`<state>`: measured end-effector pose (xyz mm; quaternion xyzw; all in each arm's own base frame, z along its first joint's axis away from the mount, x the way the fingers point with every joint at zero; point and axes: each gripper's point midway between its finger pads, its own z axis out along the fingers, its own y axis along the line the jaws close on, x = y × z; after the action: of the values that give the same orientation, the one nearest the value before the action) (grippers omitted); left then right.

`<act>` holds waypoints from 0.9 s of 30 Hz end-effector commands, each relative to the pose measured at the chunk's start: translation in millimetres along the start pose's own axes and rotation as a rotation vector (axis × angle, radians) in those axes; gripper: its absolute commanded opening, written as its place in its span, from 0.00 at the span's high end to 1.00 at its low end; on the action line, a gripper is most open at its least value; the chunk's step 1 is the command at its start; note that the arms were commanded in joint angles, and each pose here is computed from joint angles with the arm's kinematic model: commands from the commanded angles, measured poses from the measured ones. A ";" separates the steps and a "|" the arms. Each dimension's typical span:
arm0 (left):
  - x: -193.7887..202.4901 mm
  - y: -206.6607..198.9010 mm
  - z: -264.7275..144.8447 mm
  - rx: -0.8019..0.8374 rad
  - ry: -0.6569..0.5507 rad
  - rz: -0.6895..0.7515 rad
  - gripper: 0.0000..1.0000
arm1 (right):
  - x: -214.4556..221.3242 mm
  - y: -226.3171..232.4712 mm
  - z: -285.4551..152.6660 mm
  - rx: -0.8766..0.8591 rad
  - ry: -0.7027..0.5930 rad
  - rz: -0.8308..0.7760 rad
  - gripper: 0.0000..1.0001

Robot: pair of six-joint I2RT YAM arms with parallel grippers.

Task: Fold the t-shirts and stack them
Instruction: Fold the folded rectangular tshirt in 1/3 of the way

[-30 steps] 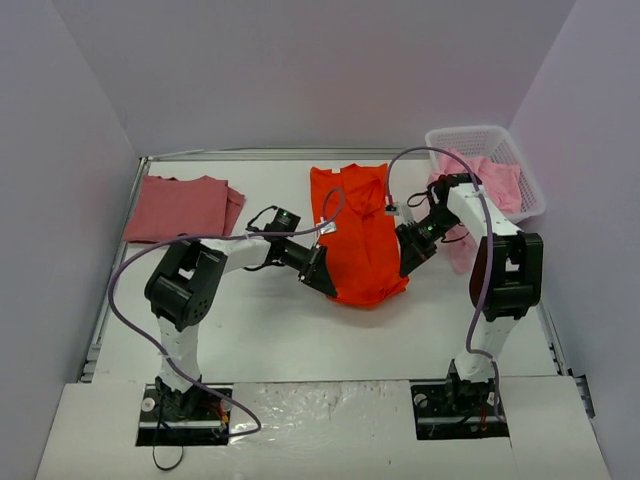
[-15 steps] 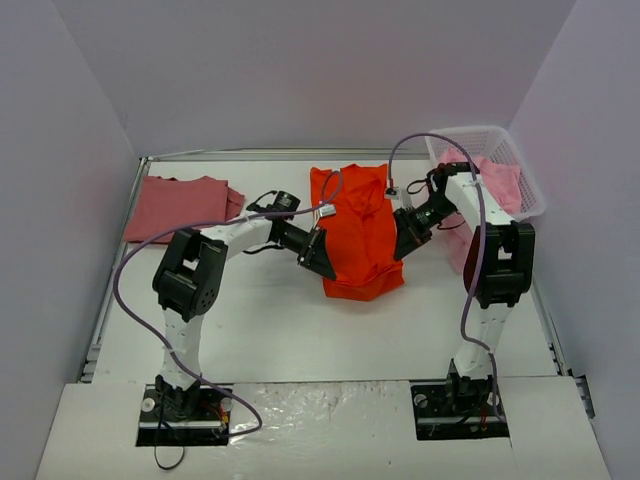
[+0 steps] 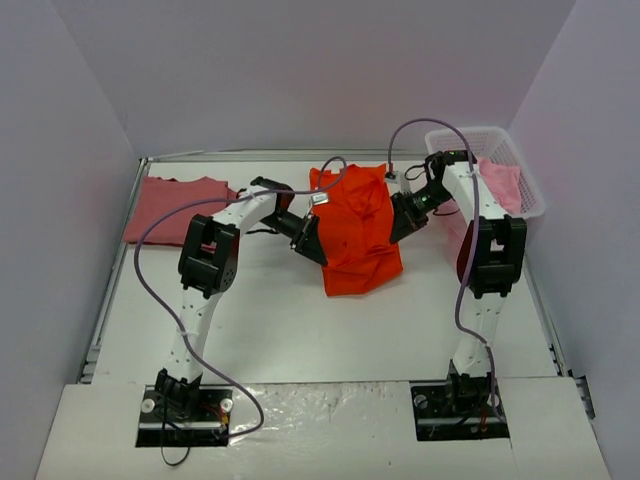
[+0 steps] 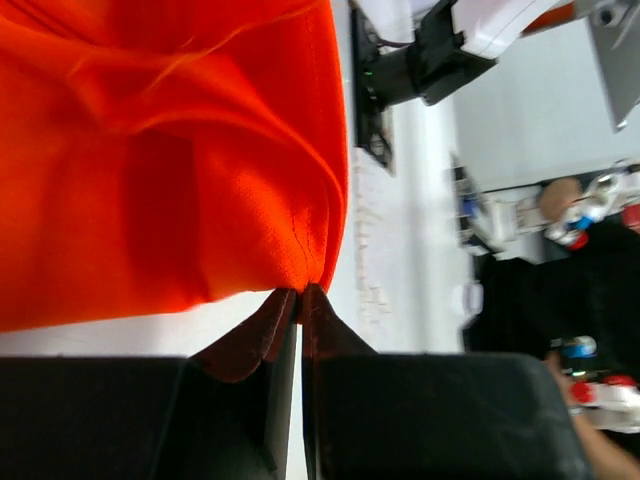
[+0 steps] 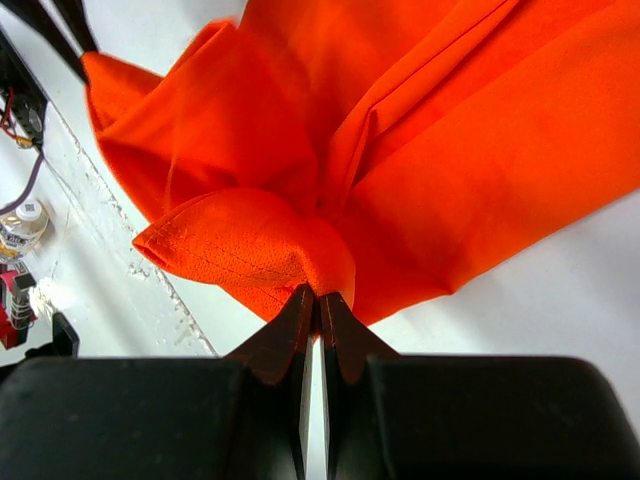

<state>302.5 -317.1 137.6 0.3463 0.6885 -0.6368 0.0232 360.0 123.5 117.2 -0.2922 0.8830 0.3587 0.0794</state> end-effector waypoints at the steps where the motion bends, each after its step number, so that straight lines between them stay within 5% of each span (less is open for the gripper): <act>1: 2.4 -42.9 -15.0 0.094 -0.040 -0.089 0.98 | -6.0 3.9 -6.1 -0.022 -0.008 0.038 1.00; 27: -42.3 46.3 -35.0 -0.139 -0.063 -0.018 0.98 | -39.5 -46.8 16.3 0.005 -0.023 0.020 1.00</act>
<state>354.1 -308.2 99.8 0.3265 0.7169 -0.6155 0.0262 416.1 127.0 81.4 -0.2842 0.8866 0.3550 0.0843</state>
